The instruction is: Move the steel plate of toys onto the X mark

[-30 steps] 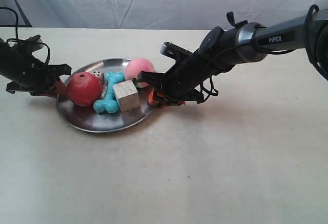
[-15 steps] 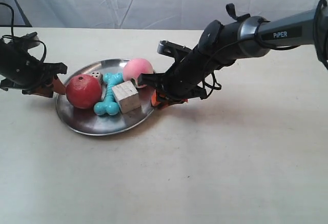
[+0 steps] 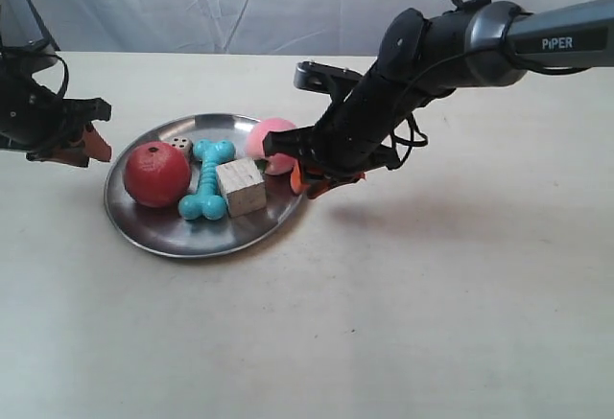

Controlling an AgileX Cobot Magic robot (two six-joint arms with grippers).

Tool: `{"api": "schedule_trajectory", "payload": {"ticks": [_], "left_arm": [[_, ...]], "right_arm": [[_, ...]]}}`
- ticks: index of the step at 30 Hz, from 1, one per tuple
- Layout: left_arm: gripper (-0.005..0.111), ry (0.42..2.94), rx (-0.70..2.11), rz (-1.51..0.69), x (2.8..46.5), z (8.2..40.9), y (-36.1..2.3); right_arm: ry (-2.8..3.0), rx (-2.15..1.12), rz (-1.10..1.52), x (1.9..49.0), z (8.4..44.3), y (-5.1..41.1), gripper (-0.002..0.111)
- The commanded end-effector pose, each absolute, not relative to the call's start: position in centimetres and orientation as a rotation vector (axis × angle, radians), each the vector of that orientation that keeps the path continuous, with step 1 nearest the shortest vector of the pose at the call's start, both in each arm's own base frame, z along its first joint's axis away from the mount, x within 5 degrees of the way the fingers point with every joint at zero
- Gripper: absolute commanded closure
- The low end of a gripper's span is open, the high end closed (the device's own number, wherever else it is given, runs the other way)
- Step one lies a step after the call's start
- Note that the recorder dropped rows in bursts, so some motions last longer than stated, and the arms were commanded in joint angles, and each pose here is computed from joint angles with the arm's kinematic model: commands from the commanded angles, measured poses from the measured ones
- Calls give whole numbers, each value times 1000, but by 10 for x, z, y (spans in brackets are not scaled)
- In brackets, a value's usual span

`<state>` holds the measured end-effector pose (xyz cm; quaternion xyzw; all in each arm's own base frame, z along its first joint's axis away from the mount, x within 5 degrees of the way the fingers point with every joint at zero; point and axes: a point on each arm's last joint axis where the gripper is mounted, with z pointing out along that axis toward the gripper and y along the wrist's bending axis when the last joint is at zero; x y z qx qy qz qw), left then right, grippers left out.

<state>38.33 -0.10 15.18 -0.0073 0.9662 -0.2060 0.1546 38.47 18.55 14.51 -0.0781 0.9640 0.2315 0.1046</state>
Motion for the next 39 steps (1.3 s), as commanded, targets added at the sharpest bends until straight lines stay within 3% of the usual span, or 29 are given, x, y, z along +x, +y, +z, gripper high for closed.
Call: {"api": "schedule_trajectory", "payload": {"ticks": [1, 6, 8, 15, 21, 28, 35, 39], "left_arm": [[78, 2719, -21, -611, 379, 177, -2], [107, 2622, 35, -592, 370, 218, -4], [107, 2568, 72, -600, 363, 238, -7], [107, 2269, 184, -612, 322, 320, -18], [107, 1923, 362, -407, 248, 369, -23], [107, 1724, 332, -348, 174, 372, -28], [107, 1511, 433, -344, 107, 384, -41], [107, 1506, 425, -414, 100, 385, -44]], "right_arm": [[2845, -304, 637, 377, 169, 180, 81], [2804, -377, 560, 362, 212, 170, 97], [2775, -401, 539, 352, 228, 164, 109], [2639, -383, 510, 294, 264, 139, 109], [2338, -303, 517, 216, 304, 104, 109], [1976, -287, 554, 125, 347, 67, 109], [1825, -343, 666, 46, 366, 45, 109], [1683, -346, 676, 14, 371, 32, 109]]}}
